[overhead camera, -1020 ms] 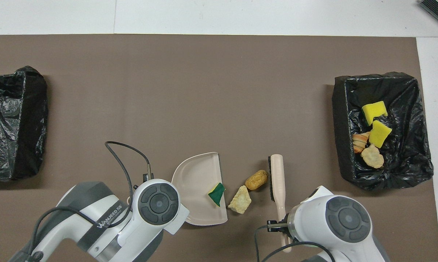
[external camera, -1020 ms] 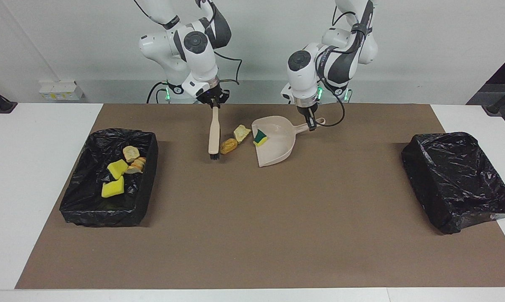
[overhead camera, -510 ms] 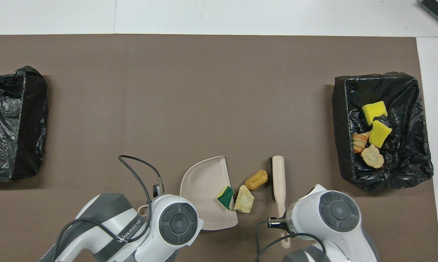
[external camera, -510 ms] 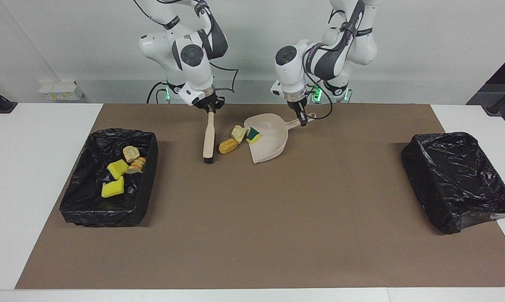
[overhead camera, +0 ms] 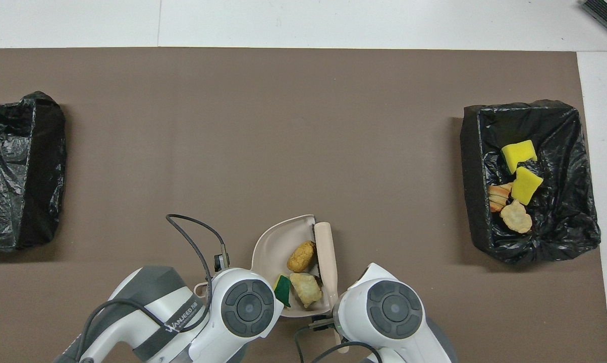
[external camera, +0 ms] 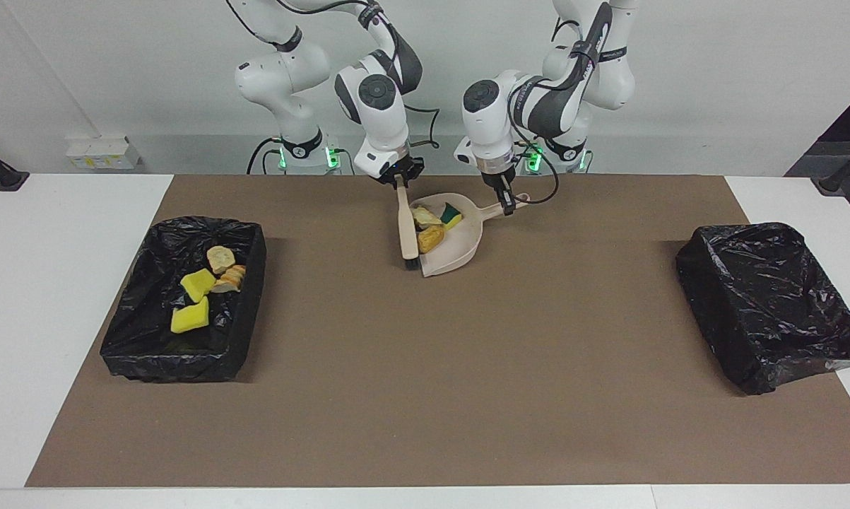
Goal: Sweep and dump trash in bin
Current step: 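Brush the bread and sponge pieces into the dustpan with the right gripper, then carry the loaded dustpan to the bin with the left gripper and tip it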
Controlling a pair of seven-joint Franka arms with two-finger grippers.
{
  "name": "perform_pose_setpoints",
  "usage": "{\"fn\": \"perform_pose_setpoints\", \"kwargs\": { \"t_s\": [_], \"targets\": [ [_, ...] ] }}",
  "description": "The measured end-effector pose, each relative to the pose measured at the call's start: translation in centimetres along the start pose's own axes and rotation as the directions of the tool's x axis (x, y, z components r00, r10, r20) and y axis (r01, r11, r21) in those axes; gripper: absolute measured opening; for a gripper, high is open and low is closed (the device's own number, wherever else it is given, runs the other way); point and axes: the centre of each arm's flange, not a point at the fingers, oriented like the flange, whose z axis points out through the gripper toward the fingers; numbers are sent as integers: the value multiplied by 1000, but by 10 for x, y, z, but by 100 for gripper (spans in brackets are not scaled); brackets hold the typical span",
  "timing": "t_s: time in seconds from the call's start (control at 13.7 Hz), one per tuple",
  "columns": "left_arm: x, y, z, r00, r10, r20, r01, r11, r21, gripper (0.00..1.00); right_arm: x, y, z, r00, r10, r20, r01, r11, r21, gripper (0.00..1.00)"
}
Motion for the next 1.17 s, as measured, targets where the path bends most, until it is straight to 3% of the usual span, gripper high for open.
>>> {"fn": "perform_pose_setpoints", "kwargs": {
  "t_s": [0.58,0.95,1.17],
  "targets": [
    [-20,-27,5,999,-33,-25,33,999,-7,32,13,-20,-36,998,5,-56,-3,999,49,26],
    [-62,-61,25,994,-10,-106,13,1000,23,32,13,2,-70,995,50,-91,-43,996,76,26],
    [-108,-94,23,986,15,-165,-13,1000,15,32,10,3,-80,993,63,-96,-55,995,81,26]
  ]
}}
